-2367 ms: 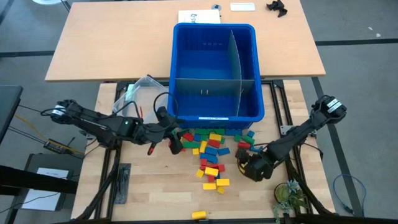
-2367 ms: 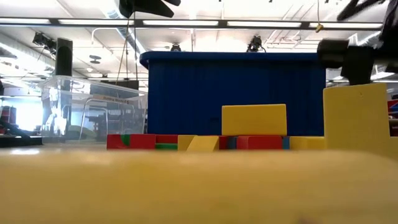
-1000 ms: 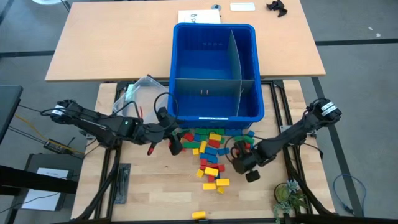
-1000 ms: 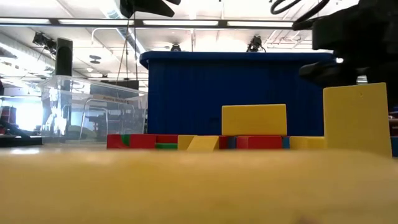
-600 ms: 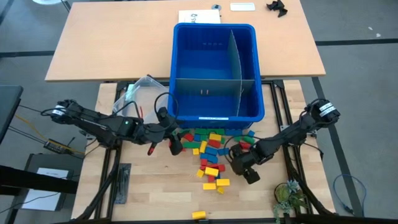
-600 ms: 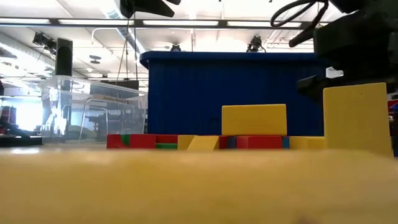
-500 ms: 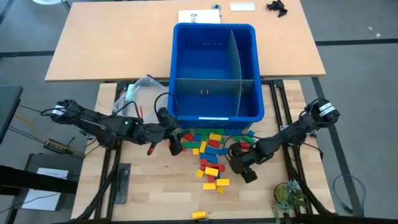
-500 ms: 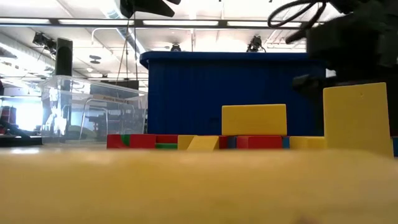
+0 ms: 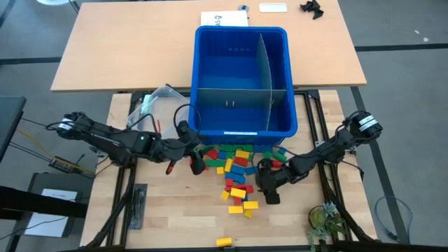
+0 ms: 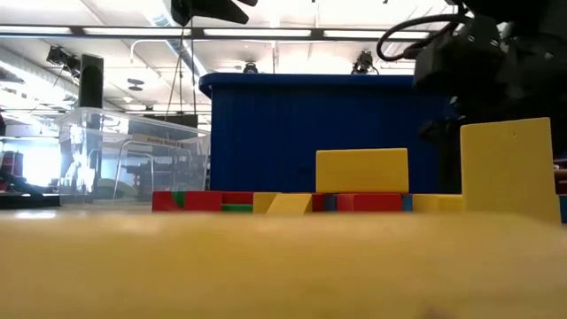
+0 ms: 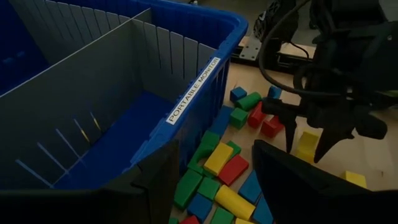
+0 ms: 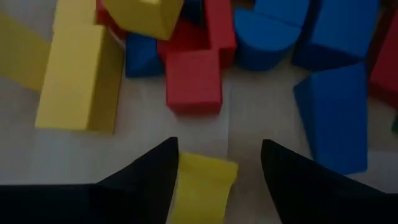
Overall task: Sort blocks
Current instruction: Put the yellow block into the blue bin
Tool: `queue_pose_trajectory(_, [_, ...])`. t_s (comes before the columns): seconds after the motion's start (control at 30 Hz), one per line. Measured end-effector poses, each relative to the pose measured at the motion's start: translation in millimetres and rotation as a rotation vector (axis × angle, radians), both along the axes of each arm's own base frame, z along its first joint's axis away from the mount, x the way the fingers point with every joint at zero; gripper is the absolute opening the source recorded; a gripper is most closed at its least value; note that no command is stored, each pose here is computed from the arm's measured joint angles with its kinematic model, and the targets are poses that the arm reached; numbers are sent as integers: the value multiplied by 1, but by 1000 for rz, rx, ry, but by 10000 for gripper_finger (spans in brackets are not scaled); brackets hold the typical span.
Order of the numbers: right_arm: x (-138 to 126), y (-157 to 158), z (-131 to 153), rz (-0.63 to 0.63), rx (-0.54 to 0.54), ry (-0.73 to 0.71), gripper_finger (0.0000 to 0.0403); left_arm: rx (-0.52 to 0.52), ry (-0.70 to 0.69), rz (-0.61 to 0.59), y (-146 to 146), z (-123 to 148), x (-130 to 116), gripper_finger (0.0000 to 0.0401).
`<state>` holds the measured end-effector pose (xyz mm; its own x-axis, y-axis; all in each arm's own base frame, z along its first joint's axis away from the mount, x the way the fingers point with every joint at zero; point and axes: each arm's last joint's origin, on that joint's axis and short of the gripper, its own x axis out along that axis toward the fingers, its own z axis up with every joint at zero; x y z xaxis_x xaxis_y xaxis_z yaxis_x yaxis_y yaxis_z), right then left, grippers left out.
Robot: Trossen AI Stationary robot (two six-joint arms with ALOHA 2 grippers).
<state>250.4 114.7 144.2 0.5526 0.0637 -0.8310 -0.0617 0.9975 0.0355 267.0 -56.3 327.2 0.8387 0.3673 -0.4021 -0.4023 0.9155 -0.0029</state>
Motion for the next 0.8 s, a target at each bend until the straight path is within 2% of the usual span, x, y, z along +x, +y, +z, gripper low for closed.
queue_pose_trajectory(0.2, [-10, 3, -10, 28, 5, 25, 189, -1, -1, 0, 0, 0, 0, 214])
queue_pose_trajectory(0.4, [-10, 2, -11, -75, 14, -21, 170, -4, -7, 1, 0, 0, 0, 214])
queue_pose_trajectory(0.67, [-9, 2, -10, -108, 3, -39, 123, -5, -10, 2, 0, 1, 0, 214])
queue_pose_trajectory(0.8, [-9, 2, -10, -107, 8, -36, 123, -5, -9, 2, 0, 1, 0, 214])
